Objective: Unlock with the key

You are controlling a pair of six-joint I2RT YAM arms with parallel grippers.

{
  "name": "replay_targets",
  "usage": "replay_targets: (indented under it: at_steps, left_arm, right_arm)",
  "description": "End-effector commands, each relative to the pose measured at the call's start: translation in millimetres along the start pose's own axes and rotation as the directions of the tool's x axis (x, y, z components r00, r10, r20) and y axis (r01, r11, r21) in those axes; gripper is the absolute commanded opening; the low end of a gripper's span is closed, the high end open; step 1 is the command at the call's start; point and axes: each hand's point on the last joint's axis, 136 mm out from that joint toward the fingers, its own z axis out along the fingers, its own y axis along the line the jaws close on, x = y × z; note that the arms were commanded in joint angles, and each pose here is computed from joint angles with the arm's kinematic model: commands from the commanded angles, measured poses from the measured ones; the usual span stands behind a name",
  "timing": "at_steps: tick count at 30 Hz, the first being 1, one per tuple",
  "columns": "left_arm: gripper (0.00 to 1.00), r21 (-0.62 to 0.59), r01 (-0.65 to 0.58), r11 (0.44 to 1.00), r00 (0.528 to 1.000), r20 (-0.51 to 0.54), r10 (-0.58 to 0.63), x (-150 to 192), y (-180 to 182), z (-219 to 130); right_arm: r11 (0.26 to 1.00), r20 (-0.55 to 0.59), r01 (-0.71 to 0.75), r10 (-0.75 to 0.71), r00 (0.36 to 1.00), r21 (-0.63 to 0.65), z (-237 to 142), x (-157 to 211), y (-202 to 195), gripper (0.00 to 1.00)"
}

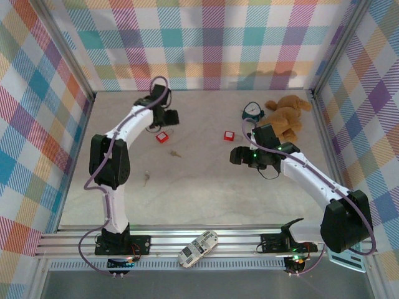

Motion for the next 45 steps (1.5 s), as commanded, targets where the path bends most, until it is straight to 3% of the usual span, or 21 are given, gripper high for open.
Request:
replay_targets:
  at_steps: [1, 14, 20, 28, 35, 38, 45]
  left_arm:
    - [0.79, -0.062, -0.108, 0.992, 0.975, -0.202, 0.094, 34, 14, 23]
    - [0.81, -0.007, -0.180, 0.984, 0.939, -0.299, 0.169, 56, 10, 59]
    - [0.77, -0.074, -0.214, 0.974, 0.927, -0.330, 0.179, 62, 24, 71]
    - [0.76, -0.110, -0.240, 0.965, 0.934, -0.299, 0.198, 52, 29, 64]
    - [0.74, -0.042, -0.183, 0.982, 0.942, -0.293, 0.163, 57, 13, 55]
    - [0.73, -0.087, -0.200, 0.976, 0.940, -0.299, 0.166, 60, 15, 53]
    - [0.57, -0.090, -0.212, 0.973, 0.952, -0.242, 0.185, 85, -6, 23]
  right_arm:
    - [1.000, 0.017, -0.003, 0.003, 1.000, -0.017, 0, 3, 1, 0.80]
    - [0.998, -0.025, 0.005, -0.006, 1.000, -0.066, 16, 20, -1, 0.83]
    - [0.997, -0.053, 0.014, -0.018, 0.998, -0.082, 24, 23, 1, 0.84]
    - [0.996, -0.062, 0.007, -0.012, 0.998, -0.089, 27, 24, 2, 0.84]
    - [0.996, -0.067, -0.004, -0.002, 0.998, -0.094, 27, 24, 3, 0.84]
    - [0.994, -0.072, -0.006, -0.001, 0.997, -0.105, 26, 25, 5, 0.84]
    - [0.994, -0.079, -0.023, 0.015, 0.997, -0.108, 24, 27, 5, 0.83]
